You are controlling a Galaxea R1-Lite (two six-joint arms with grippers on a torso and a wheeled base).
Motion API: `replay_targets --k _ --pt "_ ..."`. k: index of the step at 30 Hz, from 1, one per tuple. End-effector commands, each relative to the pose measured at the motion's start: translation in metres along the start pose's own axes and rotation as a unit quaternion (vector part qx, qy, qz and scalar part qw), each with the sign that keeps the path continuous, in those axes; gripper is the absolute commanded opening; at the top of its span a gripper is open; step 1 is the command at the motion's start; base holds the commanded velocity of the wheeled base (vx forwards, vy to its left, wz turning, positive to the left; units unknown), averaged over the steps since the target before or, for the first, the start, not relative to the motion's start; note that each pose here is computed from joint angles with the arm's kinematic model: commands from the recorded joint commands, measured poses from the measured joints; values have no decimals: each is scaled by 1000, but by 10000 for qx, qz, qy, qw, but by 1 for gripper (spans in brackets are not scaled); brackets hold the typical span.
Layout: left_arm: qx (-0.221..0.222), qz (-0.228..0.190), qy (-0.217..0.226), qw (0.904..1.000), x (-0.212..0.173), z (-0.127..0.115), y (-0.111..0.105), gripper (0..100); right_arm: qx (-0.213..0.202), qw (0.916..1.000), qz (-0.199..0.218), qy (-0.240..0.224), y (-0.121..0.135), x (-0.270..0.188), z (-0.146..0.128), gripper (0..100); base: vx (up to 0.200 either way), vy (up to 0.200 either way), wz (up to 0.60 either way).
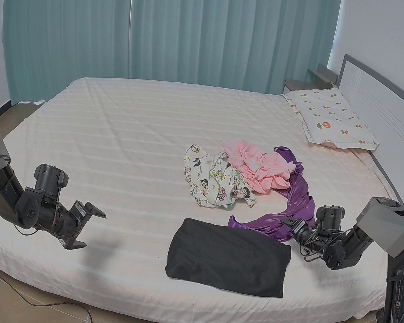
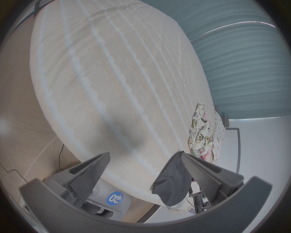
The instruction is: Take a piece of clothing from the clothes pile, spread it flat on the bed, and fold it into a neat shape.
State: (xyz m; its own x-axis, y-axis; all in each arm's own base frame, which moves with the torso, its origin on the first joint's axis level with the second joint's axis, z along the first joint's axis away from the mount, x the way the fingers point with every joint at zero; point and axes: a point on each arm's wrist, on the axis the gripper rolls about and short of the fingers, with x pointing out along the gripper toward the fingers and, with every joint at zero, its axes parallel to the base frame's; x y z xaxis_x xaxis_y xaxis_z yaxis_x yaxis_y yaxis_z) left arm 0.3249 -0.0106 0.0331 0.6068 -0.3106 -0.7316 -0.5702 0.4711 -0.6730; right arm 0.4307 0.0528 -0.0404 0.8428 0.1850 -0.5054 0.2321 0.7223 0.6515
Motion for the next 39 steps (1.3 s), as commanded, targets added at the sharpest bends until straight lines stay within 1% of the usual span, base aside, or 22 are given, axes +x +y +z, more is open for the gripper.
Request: replay_targets --k 1,7,9,10,13,14,18,19,20,21,22,23,24,25,26,28,30,31,32,35,37,39 --pt "2 2 3 10000 0 0 0 100 54 10000 -30 27 -3 7 -2 100 0 0 0" --pt "2 2 3 10000 0 0 0 100 85 9996 -197 195 -6 20 -5 100 0 0 0" --pt "2 9 -11 10000 0 0 0 100 103 9997 -148 158 -4 22 -3 100 0 0 0" --pt "2 9 -11 10000 0 0 0 100 103 9997 -148 158 -4 22 -3 0 0 0 0" --pt "-8 53 -74 10000 1 0 0 100 575 9980 140 -221 7 31 10 0 0 0 0" --pt "-8 53 -74 10000 1 0 0 100 777 9957 225 -460 11 33 17 0 0 0 0" --pt "-8 53 -74 10000 1 0 0 100 1110 9864 401 -1147 13 34 44 0 0 0 0" --pt "-8 53 -74 10000 1 0 0 100 1203 9791 570 -1535 14 31 62 0 0 0 0" --pt "-8 53 -74 10000 1 0 0 100 1216 9783 578 -1576 14 31 63 0 0 0 0" --pt "-8 53 -74 10000 1 0 0 100 1338 9683 676 -1995 11 27 80 0 0 0 0" --pt "-8 53 -74 10000 1 0 0 100 1369 9658 679 -2094 9 27 83 0 0 0 0" --pt "-8 53 -74 10000 1 0 0 100 1421 9595 660 -2343 3 25 95 0 0 0 0" --pt "-8 53 -74 10000 1 0 0 100 1449 9550 647 -2506 1 24 103 0 0 0 0" --pt "-8 53 -74 10000 1 0 0 100 1449 9550 647 -2506 1 24 103 0 0 0 0" --pt "-8 53 -74 10000 1 0 0 100 1478 9509 598 -2652 -5 22 113 0 0 0 0" --pt "-8 53 -74 10000 1 0 0 100 1482 9510 493 -2669 -12 23 114 0 0 0 0" --pt "-8 53 -74 10000 1 0 0 100 1475 9509 497 -2674 -12 23 114 0 0 0 0" --pt "-8 53 -74 10000 1 0 0 100 1273 9548 371 -2659 -17 27 111 0 0 0 0" --pt "-8 53 -74 10000 1 0 0 100 1191 9553 327 -2684 -18 27 111 0 0 0 0" --pt "-8 53 -74 10000 1 0 0 100 1132 9574 212 -2646 -22 27 109 0 0 0 0" --pt "-8 53 -74 10000 1 0 0 100 1014 9643 -39 -2447 -25 28 103 0 0 0 0" --pt "-8 53 -74 10000 1 0 0 100 923 9675 -166 -2346 -29 29 99 0 0 0 0"
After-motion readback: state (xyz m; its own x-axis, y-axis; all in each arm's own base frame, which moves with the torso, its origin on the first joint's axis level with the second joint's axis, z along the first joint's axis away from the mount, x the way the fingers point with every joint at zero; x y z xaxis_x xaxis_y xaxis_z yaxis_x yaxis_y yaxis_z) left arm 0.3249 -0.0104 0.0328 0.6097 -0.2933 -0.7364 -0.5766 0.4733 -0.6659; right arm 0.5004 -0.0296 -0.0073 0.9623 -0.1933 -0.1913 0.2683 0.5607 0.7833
